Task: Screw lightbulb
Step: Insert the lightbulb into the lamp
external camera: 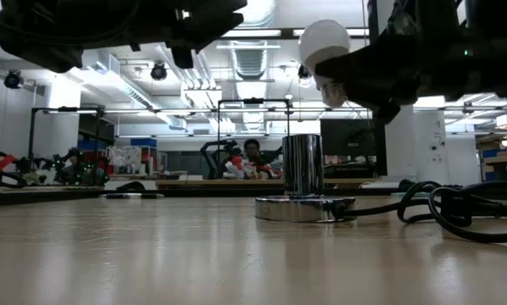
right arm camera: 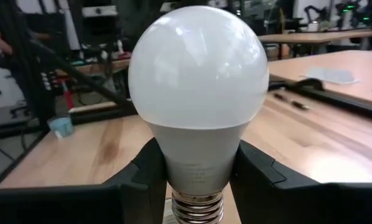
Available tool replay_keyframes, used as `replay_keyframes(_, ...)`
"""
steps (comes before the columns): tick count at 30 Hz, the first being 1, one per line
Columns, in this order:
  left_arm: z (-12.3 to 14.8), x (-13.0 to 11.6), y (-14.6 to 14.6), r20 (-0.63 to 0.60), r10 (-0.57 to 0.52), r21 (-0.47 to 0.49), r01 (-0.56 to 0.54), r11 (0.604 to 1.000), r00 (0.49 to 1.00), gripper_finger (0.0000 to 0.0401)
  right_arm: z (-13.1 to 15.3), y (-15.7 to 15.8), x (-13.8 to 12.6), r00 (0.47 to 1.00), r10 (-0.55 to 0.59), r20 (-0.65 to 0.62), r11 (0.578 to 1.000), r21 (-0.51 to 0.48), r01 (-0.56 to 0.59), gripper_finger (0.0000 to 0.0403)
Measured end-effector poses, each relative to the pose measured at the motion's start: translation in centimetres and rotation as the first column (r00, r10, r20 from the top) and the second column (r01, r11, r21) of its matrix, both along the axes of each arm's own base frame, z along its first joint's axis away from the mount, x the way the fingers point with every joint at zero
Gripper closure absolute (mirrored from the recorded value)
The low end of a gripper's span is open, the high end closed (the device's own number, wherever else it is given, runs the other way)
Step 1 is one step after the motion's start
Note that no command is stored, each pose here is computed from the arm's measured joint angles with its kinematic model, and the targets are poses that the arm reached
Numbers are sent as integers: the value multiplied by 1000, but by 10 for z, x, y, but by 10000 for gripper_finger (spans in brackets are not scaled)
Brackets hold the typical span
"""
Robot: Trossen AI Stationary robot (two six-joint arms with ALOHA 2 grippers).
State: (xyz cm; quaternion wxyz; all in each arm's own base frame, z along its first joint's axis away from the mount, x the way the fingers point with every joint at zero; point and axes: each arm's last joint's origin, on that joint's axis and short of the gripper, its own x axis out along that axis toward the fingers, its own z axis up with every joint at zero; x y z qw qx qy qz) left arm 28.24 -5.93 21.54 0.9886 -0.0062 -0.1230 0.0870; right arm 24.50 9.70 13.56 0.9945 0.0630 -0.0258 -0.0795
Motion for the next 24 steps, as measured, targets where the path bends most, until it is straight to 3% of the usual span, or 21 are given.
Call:
replay_keyframes(2,1,2,0,3,6,-1,-6,1000,1000,248,-6,2,5,999,26,39,1000,-1,-26,279)
replay_keyframes(9,-8,11,-2,-36,26,-3,-26,1000,999,248,-28,7,23,998,62,-16,998,-1,-62,279)
replay_keyframes(24,-31,32,-7,-189,20,15,-17,1000,982,248,-30,-2,36,999,44,-10,999,-16,-44,279)
